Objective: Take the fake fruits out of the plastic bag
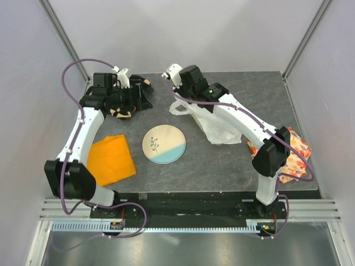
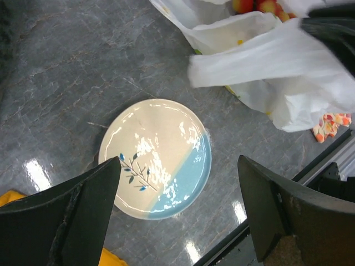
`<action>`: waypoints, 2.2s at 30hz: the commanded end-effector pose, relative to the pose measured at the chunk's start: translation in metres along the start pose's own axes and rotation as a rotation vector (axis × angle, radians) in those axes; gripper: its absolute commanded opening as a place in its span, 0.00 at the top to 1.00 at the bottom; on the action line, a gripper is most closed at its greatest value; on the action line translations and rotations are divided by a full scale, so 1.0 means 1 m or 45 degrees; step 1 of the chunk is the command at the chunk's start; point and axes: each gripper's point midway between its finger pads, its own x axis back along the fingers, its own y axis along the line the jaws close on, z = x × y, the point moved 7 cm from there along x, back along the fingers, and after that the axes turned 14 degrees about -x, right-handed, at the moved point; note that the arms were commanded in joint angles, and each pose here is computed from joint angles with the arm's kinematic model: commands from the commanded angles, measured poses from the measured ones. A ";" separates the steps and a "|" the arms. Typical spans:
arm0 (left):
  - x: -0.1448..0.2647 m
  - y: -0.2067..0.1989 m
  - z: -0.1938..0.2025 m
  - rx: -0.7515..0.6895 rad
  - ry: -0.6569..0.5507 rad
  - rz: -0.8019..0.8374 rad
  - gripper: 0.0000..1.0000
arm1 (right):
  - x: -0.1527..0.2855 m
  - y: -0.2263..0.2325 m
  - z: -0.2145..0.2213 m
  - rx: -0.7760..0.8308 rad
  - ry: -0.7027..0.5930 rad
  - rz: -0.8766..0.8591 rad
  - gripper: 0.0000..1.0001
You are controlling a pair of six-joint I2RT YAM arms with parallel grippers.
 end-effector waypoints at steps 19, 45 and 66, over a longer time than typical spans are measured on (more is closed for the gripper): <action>-0.199 0.008 -0.057 -0.066 0.078 -0.036 0.04 | 0.144 -0.035 0.082 0.174 0.137 -0.088 1.00; -0.205 0.004 -0.072 -0.062 0.077 0.102 0.11 | 0.165 -0.046 0.092 0.157 0.212 -0.105 1.00; -0.209 0.006 -0.060 0.056 0.122 0.149 0.31 | 0.213 -0.084 0.161 0.123 0.333 0.113 1.00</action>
